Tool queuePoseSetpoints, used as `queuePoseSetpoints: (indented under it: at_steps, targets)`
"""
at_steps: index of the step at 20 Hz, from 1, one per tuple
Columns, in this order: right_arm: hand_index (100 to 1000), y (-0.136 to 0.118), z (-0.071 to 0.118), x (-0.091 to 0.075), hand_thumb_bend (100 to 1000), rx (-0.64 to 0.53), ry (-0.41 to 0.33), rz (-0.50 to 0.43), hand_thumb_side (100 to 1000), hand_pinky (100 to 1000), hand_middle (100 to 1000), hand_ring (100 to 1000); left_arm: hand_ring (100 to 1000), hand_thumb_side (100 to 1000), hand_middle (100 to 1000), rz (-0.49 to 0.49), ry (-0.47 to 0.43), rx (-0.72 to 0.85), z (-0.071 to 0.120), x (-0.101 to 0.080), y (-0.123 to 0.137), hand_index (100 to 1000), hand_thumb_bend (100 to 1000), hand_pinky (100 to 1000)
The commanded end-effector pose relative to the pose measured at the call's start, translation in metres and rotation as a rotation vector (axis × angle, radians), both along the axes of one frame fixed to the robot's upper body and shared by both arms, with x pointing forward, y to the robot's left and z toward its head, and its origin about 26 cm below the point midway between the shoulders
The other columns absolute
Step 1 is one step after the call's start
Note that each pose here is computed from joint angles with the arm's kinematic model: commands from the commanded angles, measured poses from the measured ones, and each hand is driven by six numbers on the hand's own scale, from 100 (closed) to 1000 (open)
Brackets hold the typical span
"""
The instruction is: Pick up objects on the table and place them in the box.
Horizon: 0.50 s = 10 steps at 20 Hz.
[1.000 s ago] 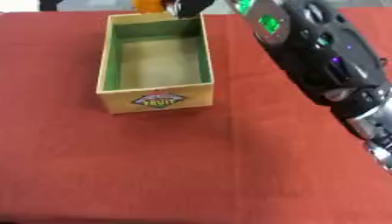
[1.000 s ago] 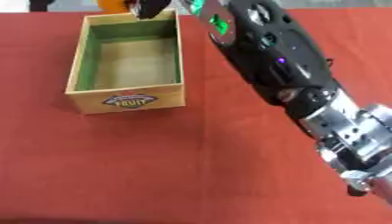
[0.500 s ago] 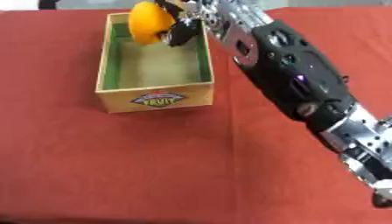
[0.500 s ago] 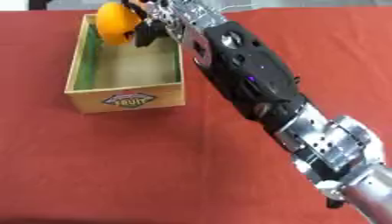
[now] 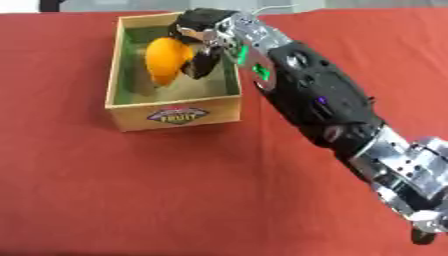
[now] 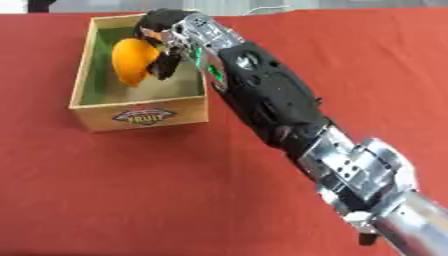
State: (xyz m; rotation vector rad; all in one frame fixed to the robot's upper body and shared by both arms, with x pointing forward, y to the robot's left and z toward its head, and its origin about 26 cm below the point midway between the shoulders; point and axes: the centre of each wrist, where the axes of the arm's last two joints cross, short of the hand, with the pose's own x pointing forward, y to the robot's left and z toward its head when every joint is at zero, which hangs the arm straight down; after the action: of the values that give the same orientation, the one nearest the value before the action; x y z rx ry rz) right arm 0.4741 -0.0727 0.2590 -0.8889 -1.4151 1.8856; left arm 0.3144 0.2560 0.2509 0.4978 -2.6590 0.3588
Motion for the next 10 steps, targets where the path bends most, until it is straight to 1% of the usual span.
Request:
queuePoseSetpoints:
  at_steps: [1, 3, 7, 8, 9, 10]
  targets:
    - [959, 0.0025, 0.0130, 0.0013, 100, -0.037, -0.016, 0.008, 184, 808, 763, 852, 604, 866, 640, -0.005, -0.033, 0.010, 0.0087, -0.0036, -0.0002, 779, 100, 578]
    - [998, 0.0015, 0.0129, 0.0027, 100, -0.052, -0.018, 0.000, 265, 820, 785, 869, 604, 866, 640, -0.005, -0.032, 0.010, 0.0085, -0.0036, -0.0002, 779, 100, 578]
    - [1000, -0.0006, 0.0140, 0.0047, 100, -0.070, -0.044, -0.035, 442, 832, 817, 892, 604, 866, 640, -0.005, -0.031, 0.011, 0.0084, -0.0036, -0.0002, 780, 100, 578]
    - [1000, -0.0007, 0.0144, 0.0050, 100, -0.073, -0.054, -0.043, 461, 834, 820, 895, 604, 866, 640, -0.005, -0.031, 0.011, 0.0083, -0.0036, -0.0002, 780, 100, 578]
    - [1000, -0.0009, 0.0152, 0.0054, 204, -0.076, -0.065, -0.052, 523, 841, 834, 906, 604, 866, 640, -0.005, -0.030, 0.011, 0.0081, -0.0036, -0.0002, 780, 100, 578]
    - [1000, -0.0011, 0.0161, 0.0056, 212, -0.077, -0.074, -0.059, 528, 841, 836, 907, 604, 866, 640, -0.005, -0.029, 0.011, 0.0081, -0.0037, -0.0001, 780, 100, 579]
